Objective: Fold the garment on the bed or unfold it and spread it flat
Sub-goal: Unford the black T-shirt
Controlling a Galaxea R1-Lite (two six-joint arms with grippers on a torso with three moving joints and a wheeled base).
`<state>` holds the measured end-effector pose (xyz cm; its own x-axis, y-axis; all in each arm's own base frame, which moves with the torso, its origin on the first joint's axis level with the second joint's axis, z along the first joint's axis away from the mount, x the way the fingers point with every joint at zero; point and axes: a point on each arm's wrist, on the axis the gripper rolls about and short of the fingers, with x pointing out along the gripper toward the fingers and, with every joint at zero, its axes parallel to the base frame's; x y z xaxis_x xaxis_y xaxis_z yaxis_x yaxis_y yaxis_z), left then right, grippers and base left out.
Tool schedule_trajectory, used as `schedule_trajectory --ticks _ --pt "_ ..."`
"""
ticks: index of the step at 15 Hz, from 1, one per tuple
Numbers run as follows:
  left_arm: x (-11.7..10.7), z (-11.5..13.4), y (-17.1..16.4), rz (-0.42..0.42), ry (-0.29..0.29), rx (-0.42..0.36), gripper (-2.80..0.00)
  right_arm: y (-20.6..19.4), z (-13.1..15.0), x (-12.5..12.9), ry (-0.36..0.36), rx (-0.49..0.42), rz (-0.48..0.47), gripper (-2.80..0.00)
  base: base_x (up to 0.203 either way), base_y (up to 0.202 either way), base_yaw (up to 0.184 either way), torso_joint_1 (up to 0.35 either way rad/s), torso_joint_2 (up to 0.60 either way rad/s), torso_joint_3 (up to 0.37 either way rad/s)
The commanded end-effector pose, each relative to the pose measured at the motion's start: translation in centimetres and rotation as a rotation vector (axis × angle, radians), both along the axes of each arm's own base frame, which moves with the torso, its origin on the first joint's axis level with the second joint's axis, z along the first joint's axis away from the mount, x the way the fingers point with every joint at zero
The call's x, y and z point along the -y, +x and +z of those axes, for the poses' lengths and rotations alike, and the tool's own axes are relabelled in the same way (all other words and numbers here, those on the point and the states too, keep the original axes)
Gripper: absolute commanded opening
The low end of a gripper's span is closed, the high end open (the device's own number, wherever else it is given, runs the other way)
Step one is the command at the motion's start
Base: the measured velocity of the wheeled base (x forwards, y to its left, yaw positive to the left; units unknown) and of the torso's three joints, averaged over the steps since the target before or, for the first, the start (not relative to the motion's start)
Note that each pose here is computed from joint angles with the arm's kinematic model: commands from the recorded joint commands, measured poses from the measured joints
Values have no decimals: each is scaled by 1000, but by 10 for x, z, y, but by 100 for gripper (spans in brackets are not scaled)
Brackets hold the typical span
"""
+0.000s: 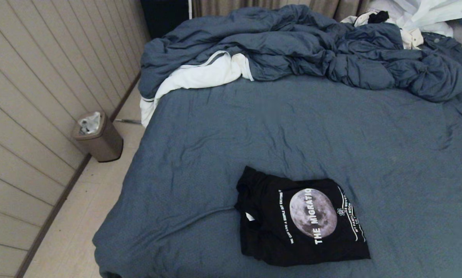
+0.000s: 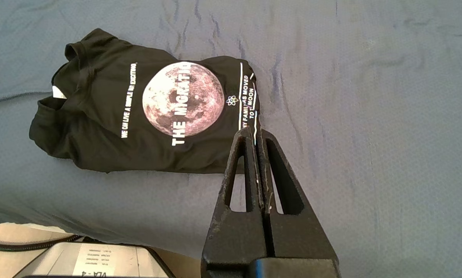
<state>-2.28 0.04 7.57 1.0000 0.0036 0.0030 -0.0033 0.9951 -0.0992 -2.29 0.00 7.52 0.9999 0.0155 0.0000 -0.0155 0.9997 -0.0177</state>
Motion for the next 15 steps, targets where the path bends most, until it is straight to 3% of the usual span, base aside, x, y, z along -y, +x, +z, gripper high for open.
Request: schedule_trajectory --ticks 1,12,13,15 --pt "0 0 0 -1 -2 -1 -280 0 0 0 -6 -1 3 -280 0 0 0 0 0 0" --pt "0 0 0 -1 -2 -1 -280 0 0 0 -25 0 12 -280 0 0 0 0 0 0" --pt "0 0 0 -1 -2 -1 -280 0 0 0 -69 -4 12 -280 0 0 0 0 0 0" --pt "0 0 0 -1 -2 -1 -280 0 0 0 -80 -25 13 -280 0 0 0 0 0 0"
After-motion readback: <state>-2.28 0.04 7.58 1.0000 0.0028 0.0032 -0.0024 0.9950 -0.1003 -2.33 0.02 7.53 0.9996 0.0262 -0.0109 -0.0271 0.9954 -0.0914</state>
